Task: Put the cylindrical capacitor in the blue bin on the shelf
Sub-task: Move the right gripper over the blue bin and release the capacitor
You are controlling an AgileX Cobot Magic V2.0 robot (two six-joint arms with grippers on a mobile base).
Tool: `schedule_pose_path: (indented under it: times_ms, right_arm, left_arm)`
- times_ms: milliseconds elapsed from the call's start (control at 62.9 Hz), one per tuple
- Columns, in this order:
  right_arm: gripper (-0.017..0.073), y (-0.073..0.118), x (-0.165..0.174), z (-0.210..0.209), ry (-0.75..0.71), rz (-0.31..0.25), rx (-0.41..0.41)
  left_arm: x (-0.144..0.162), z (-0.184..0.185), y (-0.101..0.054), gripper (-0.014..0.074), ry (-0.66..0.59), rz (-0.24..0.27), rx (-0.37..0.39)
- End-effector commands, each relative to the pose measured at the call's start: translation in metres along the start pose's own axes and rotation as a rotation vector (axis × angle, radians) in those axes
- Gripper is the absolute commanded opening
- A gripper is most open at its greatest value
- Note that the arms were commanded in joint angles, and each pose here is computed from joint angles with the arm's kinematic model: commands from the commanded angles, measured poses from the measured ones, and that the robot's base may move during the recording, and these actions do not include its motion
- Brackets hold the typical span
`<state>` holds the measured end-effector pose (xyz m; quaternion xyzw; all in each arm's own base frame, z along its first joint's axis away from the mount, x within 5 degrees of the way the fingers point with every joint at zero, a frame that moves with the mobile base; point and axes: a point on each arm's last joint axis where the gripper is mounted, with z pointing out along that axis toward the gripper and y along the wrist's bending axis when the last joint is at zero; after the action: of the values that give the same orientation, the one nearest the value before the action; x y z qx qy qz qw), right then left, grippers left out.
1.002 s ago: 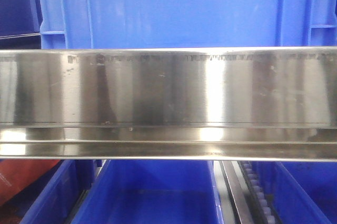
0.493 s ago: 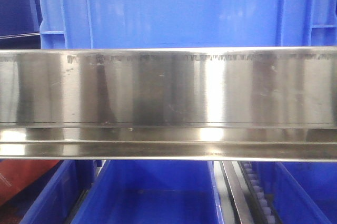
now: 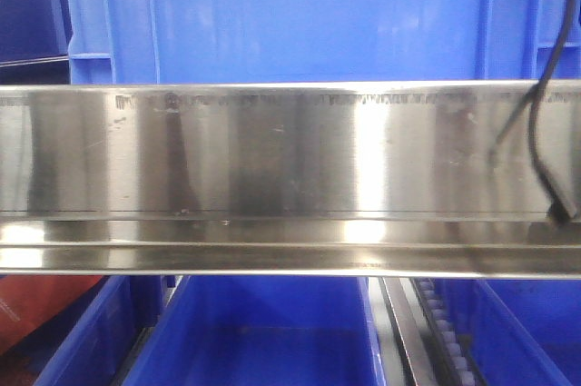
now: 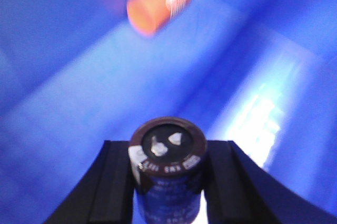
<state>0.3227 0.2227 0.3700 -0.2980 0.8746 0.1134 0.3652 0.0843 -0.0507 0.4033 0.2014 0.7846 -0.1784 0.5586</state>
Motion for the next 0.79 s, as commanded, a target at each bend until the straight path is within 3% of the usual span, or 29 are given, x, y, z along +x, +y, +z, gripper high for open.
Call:
schedule_pose_path:
  times_ms: [0, 127, 366, 477, 715, 779]
  right_arm:
    - [0.0320, 0.001, -0.003, 0.000, -0.010, -0.008, -0.003]
    - [0.0479, 0.001, -0.002, 0.000, -0.008, 0.008, -0.003]
    - [0.0470, 0.001, -0.011, -0.025, -0.071, 0.017, -0.004]
    - [0.0347, 0.002, -0.016, -0.055, -0.131, 0.016, -0.002]
    - [-0.0138, 0.003, -0.012, -0.133, -0.253, 0.010, 0.004]
    - [-0.0158, 0.003, -0.004, -0.156, -0.296, 0.003, 0.017]
  left_arm:
    - [-0.001, -0.002, -0.001, -0.0111, -0.016, -0.008, 0.007]
    - [-0.001, -0.002, -0.001, -0.0111, -0.017, -0.014, 0.013]
    - [-0.001, -0.002, -0.002, -0.0111, -0.018, -0.019, 0.016]
    - [-0.001, -0.002, -0.002, -0.0111, -0.018, -0.019, 0.016]
    - [-0.001, -0.002, -0.002, -0.0111, -0.018, -0.019, 0.016]
    - [-0.001, -0.002, -0.002, -0.0111, -0.018, -0.019, 0.016]
